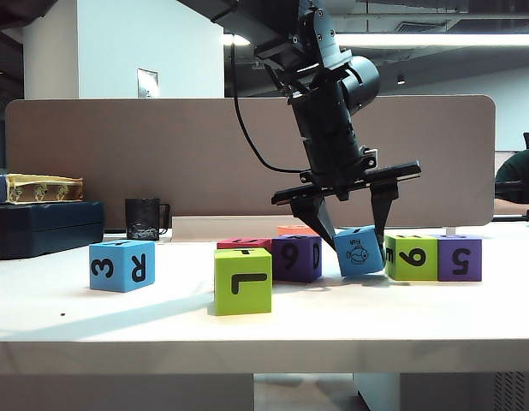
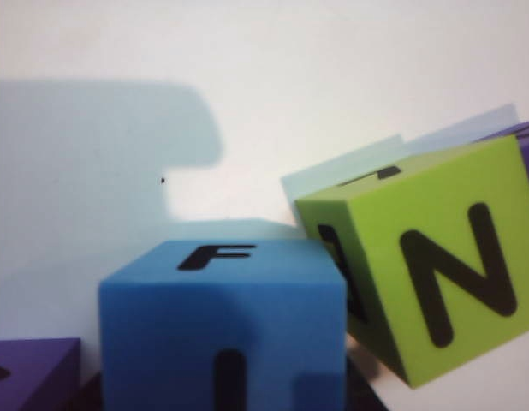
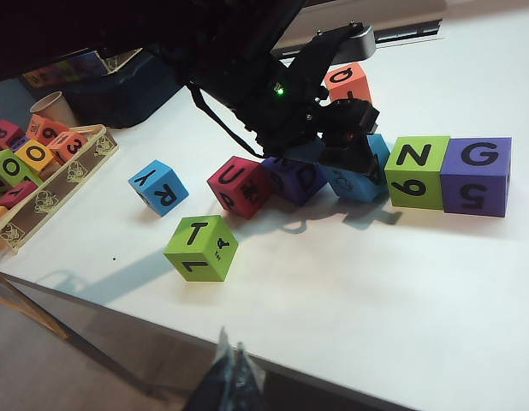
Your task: Select the appropriate blocks from the scattered letter blocks on the table and arrange them in a row to spell out "TURING".
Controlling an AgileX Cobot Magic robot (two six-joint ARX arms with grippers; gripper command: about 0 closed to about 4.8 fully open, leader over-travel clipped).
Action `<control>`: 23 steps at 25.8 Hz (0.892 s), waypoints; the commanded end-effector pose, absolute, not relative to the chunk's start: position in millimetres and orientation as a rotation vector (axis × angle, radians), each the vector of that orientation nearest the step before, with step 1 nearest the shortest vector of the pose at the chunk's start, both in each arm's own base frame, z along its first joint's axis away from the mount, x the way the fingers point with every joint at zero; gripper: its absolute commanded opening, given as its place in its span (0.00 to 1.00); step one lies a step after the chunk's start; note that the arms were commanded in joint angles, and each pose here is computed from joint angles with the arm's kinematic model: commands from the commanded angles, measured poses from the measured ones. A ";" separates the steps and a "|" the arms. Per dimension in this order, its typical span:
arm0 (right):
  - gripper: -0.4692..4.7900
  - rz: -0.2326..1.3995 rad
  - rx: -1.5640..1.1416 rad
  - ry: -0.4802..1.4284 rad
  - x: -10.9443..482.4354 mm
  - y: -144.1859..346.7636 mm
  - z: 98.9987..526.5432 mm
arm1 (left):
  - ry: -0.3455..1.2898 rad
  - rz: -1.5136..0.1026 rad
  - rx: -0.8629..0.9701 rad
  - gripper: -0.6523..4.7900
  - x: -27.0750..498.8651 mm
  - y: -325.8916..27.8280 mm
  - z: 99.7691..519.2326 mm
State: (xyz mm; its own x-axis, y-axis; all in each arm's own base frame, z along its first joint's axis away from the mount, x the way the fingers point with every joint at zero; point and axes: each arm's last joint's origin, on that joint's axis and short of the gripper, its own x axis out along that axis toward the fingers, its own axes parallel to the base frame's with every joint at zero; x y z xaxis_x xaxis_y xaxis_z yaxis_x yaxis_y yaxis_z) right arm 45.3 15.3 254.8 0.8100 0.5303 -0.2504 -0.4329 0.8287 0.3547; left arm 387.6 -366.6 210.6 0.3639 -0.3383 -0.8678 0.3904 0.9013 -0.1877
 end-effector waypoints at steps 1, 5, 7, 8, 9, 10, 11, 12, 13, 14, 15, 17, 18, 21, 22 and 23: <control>0.09 0.531 0.282 0.329 45.2 15.4 258.0 | 1.107 -0.464 0.052 0.66 386.2 -366.8 211.9; 0.09 0.531 0.282 0.330 45.2 15.4 258.0 | 1.107 -0.463 0.053 0.76 386.3 -366.6 211.8; 0.09 0.531 0.282 0.330 45.2 15.4 257.9 | 1.105 -0.465 0.053 0.76 386.3 -366.7 212.1; 0.09 0.531 0.282 0.330 45.2 15.4 257.9 | 1.104 -0.466 0.054 0.76 386.4 -366.8 212.2; 0.09 0.531 0.282 0.330 45.2 15.4 257.9 | 1.102 -0.468 0.054 0.76 386.5 -366.9 212.2; 0.09 0.531 0.282 0.330 45.2 15.4 257.9 | 1.099 -0.469 0.053 0.76 386.6 -366.9 212.9; 0.09 0.531 0.282 0.330 45.2 15.4 257.9 | 1.096 -0.471 0.055 0.76 386.5 -366.6 214.1; 0.09 0.531 0.282 0.330 45.2 15.4 257.9 | 1.090 -0.473 0.056 0.76 386.7 -365.8 216.5; 0.09 0.531 0.282 0.330 45.2 15.4 257.9 | 1.073 -0.486 0.065 0.76 387.4 -363.5 222.3; 0.09 0.531 0.282 0.330 45.2 15.4 257.9 | 1.063 -0.482 0.069 0.76 387.1 -362.9 225.2; 0.09 0.531 0.282 0.330 45.2 15.4 257.9 | 1.053 -0.477 0.071 0.76 386.7 -361.9 229.1; 0.09 0.531 0.282 0.330 45.2 15.4 257.9 | 1.032 -0.489 0.084 0.76 386.9 -358.1 238.0; 0.09 0.531 0.282 0.330 45.2 15.4 257.9 | 1.017 -0.497 0.089 0.76 386.2 -356.1 244.7; 0.09 0.531 0.282 0.330 45.2 15.4 257.9 | 0.975 -0.505 0.126 0.76 384.0 -348.9 262.7; 0.09 0.531 0.282 0.330 45.2 15.4 257.9 | 0.960 -0.497 0.151 0.76 382.8 -346.8 267.6; 0.09 0.531 0.282 0.331 45.2 15.4 257.8 | 0.931 -0.458 0.204 0.74 382.9 -335.3 281.0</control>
